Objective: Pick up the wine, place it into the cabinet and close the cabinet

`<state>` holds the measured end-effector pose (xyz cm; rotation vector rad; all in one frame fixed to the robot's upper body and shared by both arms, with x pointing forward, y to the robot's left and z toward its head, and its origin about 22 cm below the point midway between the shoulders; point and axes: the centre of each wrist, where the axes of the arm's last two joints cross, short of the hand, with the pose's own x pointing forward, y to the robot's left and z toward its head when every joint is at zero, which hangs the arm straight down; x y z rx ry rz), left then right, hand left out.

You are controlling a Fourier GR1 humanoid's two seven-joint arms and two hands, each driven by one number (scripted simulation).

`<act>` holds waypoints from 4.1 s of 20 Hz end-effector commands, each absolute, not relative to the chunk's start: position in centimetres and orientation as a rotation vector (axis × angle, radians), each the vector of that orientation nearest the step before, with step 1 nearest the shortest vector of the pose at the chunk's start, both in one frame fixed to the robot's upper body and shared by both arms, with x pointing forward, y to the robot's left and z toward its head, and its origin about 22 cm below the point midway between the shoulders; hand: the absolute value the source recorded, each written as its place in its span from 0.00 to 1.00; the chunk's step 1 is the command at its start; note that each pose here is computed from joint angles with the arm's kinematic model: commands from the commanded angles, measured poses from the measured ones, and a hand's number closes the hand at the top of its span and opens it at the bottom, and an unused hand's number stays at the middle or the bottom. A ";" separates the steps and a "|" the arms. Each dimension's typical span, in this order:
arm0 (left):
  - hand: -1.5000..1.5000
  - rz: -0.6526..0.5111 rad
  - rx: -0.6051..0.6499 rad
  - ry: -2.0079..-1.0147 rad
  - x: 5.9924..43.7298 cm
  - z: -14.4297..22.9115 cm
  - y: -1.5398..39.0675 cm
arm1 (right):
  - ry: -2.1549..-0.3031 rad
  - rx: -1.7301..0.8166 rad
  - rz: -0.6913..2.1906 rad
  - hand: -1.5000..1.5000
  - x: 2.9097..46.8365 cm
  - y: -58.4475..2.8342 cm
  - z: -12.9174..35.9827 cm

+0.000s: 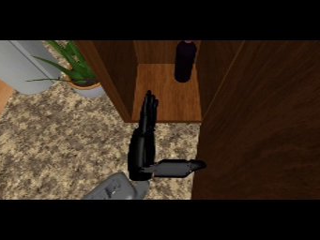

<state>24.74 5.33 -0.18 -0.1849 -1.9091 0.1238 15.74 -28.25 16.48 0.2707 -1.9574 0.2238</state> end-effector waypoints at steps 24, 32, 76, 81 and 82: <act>1.00 0.025 -0.097 -1.887 14.5 2.1 23.5 | -1.687 0.645 0.811 1.00 12.2 -27.5 15.7; 1.00 0.053 -0.065 -1.903 14.2 3.8 27.8 | -1.688 0.792 0.983 1.00 10.5 -22.5 16.8; 1.00 -0.005 -0.159 -1.889 13.6 6.0 37.5 | -1.699 0.896 0.900 1.00 14.9 -9.4 15.6; 1.00 -0.026 -0.194 -1.897 13.9 6.3 37.2 | -1.734 0.841 0.917 1.00 16.0 -9.9 15.9; 1.00 -0.025 -0.188 -1.879 13.8 6.3 37.5 | -1.752 0.834 0.910 1.00 16.2 -10.1 16.0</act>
